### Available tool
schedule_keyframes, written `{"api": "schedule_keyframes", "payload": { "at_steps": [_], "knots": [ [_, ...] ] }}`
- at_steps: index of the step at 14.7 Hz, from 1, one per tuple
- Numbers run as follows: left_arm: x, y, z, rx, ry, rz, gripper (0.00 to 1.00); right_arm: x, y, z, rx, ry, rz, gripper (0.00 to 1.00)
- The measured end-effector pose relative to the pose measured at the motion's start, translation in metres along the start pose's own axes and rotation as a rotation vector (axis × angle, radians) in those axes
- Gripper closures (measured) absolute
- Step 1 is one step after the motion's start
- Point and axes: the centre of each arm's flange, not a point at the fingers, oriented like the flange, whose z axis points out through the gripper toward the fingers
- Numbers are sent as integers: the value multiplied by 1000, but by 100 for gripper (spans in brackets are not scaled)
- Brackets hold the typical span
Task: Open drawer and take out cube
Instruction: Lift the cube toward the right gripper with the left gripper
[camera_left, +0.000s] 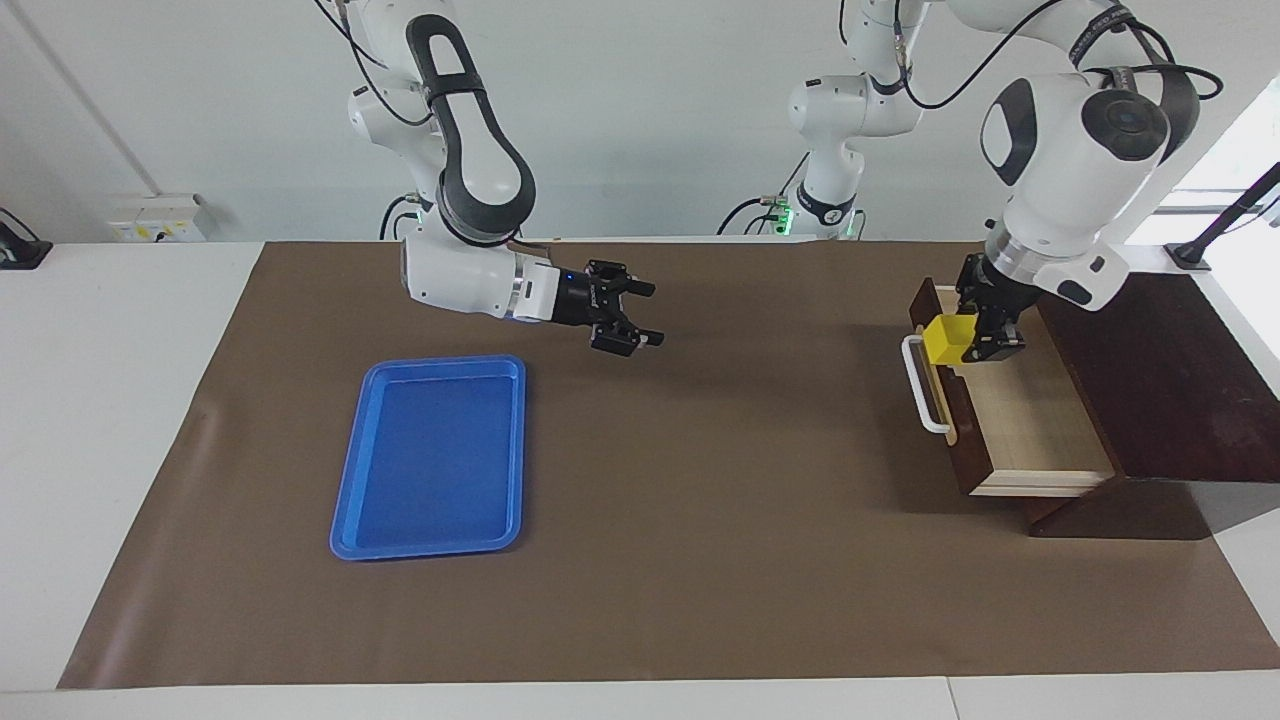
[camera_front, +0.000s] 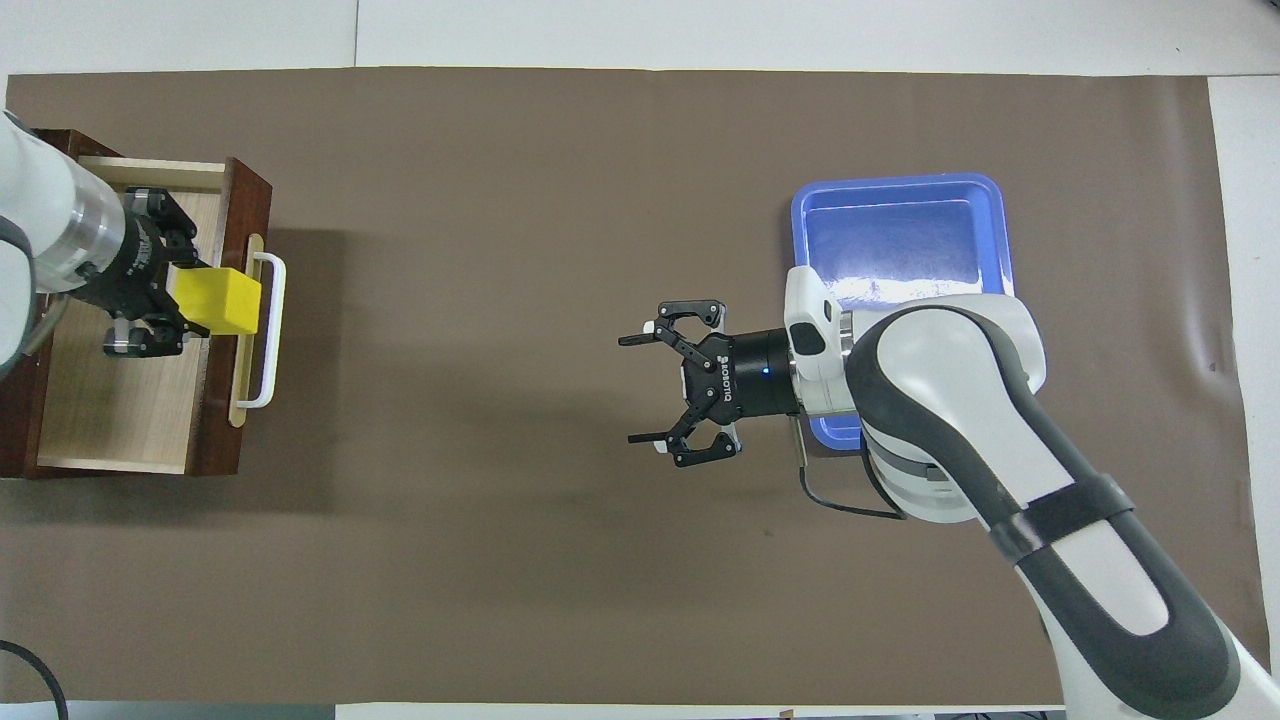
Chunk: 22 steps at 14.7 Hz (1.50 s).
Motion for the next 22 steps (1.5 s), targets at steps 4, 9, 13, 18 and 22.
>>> {"api": "schedule_keyframes", "payload": {
  "at_steps": [4,9,13,18,22],
  "knots": [
    [-74,-15,-3,-8,6,-113,45,25,-6,28,28,-2,-51,0],
    [-121,-40,20,-13,10,-120,45,35,-3,52,44,-10,-76,0],
    [-134,-56,23,-3,-37,-113,45,27,4,67,-22,-76,-22,0],
    [-152,-60,28,-50,-94,-157,45,37,-10,113,-32,-106,35,0],
    [-158,-66,32,-49,-94,-163,45,45,-8,124,-64,-105,34,0]
  ]
}}
